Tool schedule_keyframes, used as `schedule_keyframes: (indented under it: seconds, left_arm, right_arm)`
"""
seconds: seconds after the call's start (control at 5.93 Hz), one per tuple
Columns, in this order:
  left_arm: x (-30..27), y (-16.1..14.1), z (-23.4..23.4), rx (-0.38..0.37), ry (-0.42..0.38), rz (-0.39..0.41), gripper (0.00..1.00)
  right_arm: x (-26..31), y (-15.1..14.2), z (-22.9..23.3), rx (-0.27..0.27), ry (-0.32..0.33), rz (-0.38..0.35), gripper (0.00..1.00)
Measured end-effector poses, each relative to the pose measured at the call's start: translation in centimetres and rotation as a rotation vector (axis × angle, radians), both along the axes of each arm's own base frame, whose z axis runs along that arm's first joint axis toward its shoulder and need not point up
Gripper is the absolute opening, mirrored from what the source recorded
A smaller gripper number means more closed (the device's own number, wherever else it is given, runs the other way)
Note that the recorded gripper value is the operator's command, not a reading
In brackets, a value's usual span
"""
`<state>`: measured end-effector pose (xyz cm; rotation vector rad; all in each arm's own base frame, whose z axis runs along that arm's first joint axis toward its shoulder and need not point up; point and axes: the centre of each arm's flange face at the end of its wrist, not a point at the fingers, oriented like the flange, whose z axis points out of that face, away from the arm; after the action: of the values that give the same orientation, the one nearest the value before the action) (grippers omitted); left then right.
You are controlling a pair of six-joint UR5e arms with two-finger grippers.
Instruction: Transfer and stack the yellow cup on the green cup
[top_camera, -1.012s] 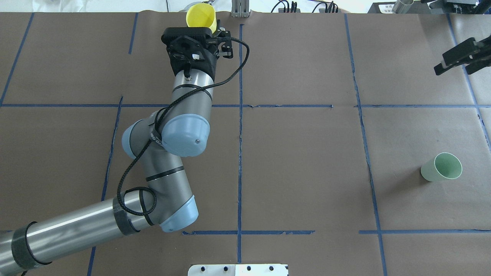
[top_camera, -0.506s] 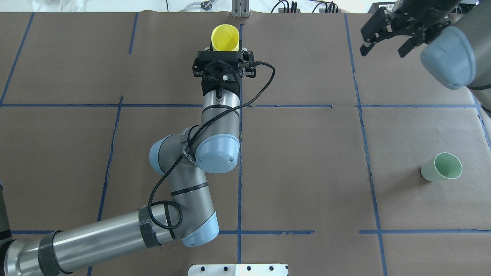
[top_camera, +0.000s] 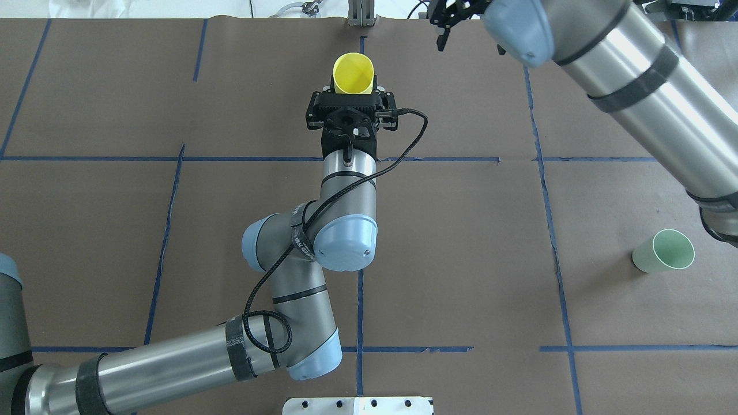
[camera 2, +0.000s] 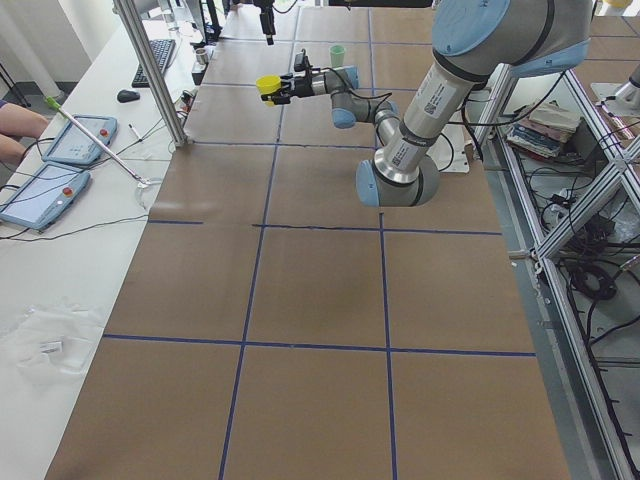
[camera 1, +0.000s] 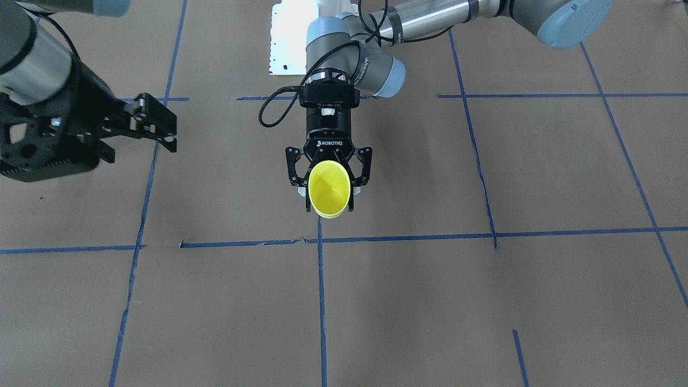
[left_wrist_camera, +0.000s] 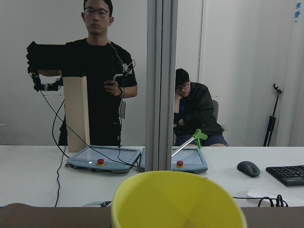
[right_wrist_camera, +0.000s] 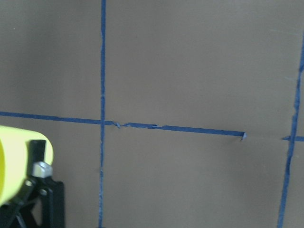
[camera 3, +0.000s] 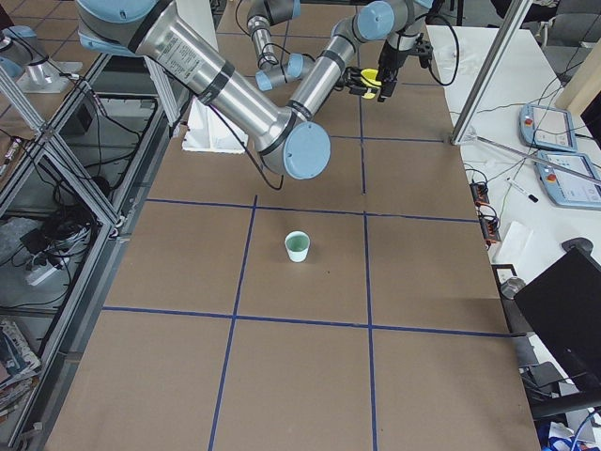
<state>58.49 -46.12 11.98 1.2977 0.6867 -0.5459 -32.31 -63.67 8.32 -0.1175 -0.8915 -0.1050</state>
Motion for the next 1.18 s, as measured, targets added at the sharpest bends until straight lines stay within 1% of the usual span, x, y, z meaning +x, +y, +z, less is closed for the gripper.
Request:
schedule_keyframes:
  seconds: [0.17,0.34,0.51,0.68,1.01,1.18]
  left_arm:
    - [0.3,0.3,0.0,0.000,0.000,0.004,0.36]
    - [0.3,0.3,0.0,0.000,0.000,0.005,0.36]
    - [0.4,0.4,0.1,-0.001,0.000,0.007,0.36]
    - [0.5,0.6,0.2,-0.001,0.000,0.009,0.36]
    - [0.6,0.8,0.4,0.000,0.001,0.013,0.36]
    - [0.7,0.8,0.5,-0.001,0.000,0.014,0.36]
  right_arm:
    - [-3.4,0.0,-2.3,-0.009,0.005,-0.036,1.00]
    - [-5.8,1.0,-3.3,-0.017,0.006,-0.064,1.00]
    - [-7.5,1.9,-3.7,-0.026,0.011,-0.078,0.99]
    - [-8.6,2.1,-4.1,-0.033,0.018,-0.085,0.98]
    - [-10.3,0.3,-5.2,-0.062,0.053,-0.082,0.95]
    - [-10.5,-0.2,-5.2,-0.062,0.075,-0.067,0.92]
